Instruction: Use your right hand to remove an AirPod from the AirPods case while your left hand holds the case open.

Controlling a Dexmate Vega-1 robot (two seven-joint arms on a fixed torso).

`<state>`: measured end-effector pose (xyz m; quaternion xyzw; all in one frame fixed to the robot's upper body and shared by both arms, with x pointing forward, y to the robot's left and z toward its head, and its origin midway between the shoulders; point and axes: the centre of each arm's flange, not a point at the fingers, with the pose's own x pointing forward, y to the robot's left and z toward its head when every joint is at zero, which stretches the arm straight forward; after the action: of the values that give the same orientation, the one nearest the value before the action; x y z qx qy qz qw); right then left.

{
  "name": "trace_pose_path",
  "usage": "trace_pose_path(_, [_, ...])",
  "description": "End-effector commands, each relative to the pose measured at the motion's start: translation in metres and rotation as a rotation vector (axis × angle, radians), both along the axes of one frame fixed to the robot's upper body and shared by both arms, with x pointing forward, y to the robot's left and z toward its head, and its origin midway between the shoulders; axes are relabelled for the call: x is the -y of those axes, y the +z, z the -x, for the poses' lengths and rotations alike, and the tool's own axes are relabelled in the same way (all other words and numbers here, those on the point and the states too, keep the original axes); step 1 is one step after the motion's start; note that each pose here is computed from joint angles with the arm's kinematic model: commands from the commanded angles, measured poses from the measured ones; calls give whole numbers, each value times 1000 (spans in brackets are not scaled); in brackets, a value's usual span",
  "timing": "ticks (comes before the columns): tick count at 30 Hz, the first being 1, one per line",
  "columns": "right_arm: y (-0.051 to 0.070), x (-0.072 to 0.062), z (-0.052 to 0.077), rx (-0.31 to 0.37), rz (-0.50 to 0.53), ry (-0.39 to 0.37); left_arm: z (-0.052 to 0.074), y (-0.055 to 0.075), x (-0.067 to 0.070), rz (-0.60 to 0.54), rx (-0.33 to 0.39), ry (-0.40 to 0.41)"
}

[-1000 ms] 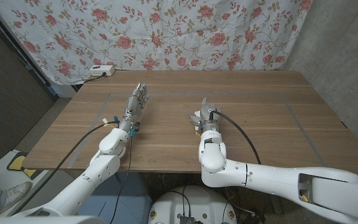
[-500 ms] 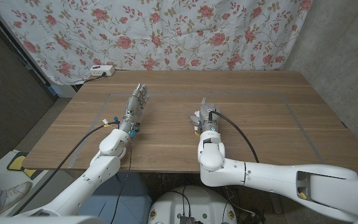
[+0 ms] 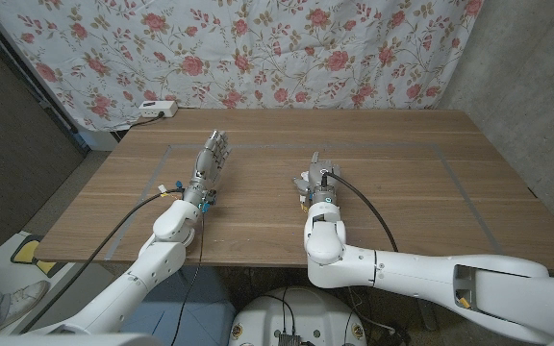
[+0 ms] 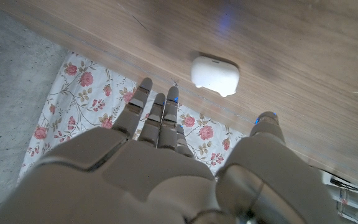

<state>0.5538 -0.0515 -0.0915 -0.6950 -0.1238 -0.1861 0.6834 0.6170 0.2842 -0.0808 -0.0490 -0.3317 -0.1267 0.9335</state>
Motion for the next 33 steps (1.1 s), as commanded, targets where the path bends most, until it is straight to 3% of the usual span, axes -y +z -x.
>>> trace_pose_path(1, [-3, 1, -4, 4, 7, -18, -1, 1, 3, -1, -1, -4])
trace_pose_path(33, [-8, 2, -17, -16, 21, -33, -4, 2, 0, -4, -3, -8])
